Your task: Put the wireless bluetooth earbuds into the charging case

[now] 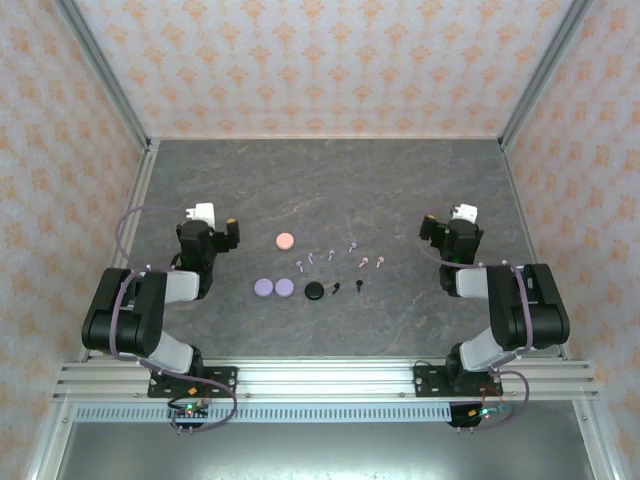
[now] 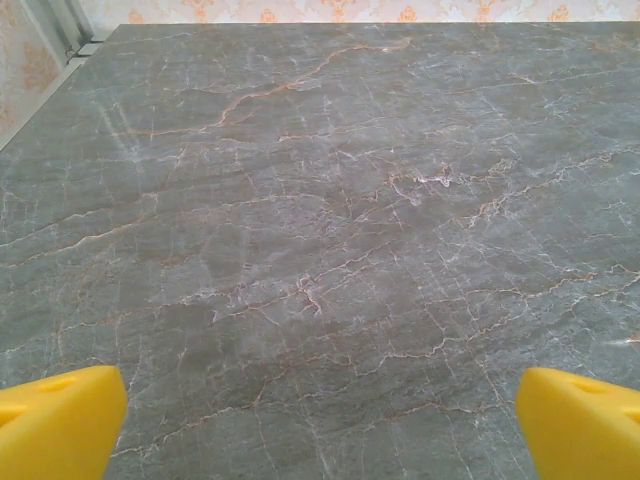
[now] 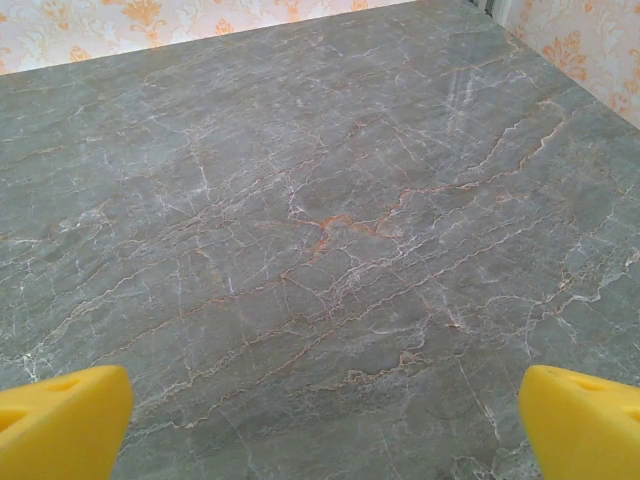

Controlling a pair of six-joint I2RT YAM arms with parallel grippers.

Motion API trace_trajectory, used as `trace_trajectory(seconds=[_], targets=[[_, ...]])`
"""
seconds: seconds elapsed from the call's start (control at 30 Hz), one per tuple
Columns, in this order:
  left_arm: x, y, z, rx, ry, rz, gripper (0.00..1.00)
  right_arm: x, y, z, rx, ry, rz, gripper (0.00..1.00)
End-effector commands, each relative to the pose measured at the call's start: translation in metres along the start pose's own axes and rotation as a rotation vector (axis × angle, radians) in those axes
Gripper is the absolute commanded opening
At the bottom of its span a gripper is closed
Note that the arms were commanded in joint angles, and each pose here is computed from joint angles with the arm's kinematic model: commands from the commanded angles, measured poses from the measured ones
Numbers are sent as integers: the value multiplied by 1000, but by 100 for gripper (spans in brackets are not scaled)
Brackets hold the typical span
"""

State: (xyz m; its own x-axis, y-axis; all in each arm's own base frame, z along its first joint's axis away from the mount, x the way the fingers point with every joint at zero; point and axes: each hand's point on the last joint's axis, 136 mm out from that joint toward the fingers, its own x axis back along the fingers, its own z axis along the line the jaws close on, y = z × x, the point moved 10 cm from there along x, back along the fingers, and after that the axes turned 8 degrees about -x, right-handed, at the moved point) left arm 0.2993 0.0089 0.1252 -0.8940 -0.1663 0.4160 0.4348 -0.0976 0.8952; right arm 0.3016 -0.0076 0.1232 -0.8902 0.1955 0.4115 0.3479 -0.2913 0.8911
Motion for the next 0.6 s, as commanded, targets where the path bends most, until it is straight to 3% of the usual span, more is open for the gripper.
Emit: trace_trajectory(seconds=[0.0,0.57], targets=[[0,9,-2,8,8,-23,100,-1,6,1,-9,8,-11,99],[0,9,-2,8,7,-22,100,-1,6,0,-12,8,-12,99]])
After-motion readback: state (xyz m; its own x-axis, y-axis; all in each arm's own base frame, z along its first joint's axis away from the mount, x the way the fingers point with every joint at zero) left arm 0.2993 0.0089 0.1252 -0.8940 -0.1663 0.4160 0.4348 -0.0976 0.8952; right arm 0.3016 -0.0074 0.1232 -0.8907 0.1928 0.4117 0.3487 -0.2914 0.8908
